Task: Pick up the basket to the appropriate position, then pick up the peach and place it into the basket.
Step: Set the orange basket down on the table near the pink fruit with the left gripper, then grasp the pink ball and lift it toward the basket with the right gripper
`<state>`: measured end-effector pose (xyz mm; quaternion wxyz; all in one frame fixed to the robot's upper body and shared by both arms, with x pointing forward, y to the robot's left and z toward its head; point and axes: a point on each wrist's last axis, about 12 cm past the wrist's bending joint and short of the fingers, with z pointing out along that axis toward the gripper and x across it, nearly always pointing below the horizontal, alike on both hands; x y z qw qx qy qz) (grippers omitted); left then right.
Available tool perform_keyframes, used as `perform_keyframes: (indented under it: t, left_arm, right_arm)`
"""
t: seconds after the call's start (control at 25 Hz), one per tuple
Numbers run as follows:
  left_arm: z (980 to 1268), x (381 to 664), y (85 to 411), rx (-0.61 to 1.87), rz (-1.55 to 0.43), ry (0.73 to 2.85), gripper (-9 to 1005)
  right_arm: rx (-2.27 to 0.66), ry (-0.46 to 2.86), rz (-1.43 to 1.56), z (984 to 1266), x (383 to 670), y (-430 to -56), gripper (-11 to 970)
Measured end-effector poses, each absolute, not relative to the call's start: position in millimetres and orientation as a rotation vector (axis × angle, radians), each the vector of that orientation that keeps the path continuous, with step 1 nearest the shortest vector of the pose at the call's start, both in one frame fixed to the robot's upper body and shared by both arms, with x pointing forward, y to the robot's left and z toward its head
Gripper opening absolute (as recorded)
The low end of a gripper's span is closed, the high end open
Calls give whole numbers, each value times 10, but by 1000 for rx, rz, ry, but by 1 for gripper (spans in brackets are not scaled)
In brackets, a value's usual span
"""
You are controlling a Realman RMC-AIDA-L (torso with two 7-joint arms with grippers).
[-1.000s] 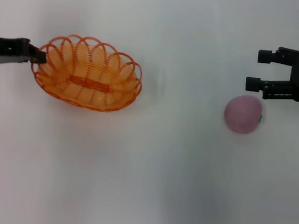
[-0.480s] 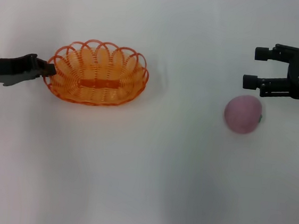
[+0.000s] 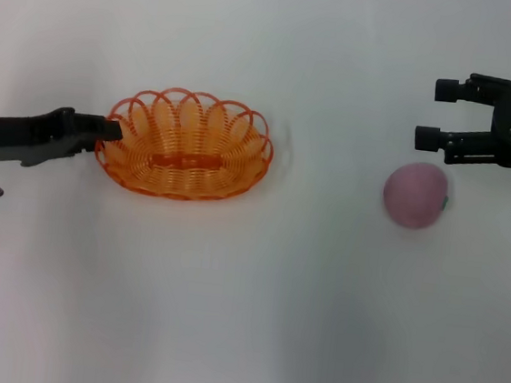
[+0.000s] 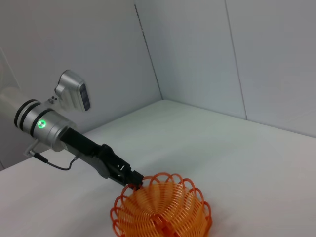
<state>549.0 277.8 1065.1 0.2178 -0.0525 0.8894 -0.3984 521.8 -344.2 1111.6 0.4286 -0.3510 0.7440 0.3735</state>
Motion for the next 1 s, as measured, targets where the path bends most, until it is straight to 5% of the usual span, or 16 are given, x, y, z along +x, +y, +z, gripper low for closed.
perform_keyframes:
  t: [0.4, 1.0]
  left_arm:
    - [10723, 5429, 2888, -50, -1077, 2443, 548]
    - [10971, 4875, 3000, 897, -970, 1842, 830]
  right_arm:
    - [-862, 1854, 934, 11142, 5243, -3445, 956]
    - [-948, 1961, 1026, 11546, 5602, -3214, 956]
